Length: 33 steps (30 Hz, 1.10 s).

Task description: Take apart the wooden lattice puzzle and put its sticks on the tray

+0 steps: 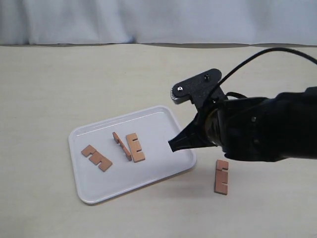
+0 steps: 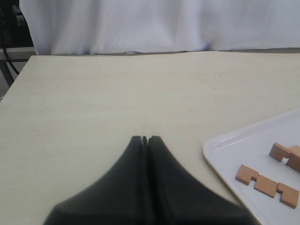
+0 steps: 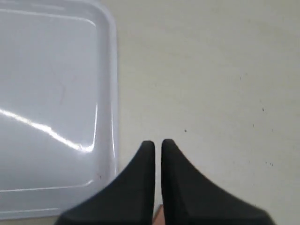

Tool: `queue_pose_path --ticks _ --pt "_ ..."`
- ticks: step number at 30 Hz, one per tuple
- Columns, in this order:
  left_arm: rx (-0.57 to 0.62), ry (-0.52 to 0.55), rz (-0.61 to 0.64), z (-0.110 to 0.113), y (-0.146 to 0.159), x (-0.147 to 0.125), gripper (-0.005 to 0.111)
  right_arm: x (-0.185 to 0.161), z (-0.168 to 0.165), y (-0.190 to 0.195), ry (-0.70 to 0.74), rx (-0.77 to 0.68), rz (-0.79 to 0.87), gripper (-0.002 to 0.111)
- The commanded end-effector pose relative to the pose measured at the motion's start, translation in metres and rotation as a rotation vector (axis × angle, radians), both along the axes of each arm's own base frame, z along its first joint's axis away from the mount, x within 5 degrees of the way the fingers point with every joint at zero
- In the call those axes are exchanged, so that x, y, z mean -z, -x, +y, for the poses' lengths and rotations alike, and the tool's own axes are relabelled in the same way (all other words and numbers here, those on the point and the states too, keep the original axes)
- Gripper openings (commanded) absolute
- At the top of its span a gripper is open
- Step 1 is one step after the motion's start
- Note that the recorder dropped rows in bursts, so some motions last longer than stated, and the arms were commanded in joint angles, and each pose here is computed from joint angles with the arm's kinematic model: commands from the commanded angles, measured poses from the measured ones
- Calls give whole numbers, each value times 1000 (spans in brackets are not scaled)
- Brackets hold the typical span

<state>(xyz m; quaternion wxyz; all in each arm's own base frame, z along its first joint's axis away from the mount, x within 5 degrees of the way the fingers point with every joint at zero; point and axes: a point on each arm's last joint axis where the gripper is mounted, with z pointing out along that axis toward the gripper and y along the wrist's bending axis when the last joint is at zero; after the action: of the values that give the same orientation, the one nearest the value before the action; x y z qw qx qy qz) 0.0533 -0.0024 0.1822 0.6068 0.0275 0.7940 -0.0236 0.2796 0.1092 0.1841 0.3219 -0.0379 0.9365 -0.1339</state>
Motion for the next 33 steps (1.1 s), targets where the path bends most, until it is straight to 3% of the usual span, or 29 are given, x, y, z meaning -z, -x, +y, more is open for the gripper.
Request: queue_pose_path --ticks 1,7,14,17,33 --pt "0 2 -7 0 0 0 0 -5 -1 -8 -18 33 -7 5" --pt "0 2 -9 0 0 0 0 13 -21 -10 -83 190 117 8" --pt "0 2 -9 0 0 0 0 26 -21 -2 -147 181 295 43" --pt "0 2 -9 0 0 0 0 28 -21 0 -147 183 311 51" --pt "0 2 -7 0 0 0 0 71 -42 2 -249 337 307 51"
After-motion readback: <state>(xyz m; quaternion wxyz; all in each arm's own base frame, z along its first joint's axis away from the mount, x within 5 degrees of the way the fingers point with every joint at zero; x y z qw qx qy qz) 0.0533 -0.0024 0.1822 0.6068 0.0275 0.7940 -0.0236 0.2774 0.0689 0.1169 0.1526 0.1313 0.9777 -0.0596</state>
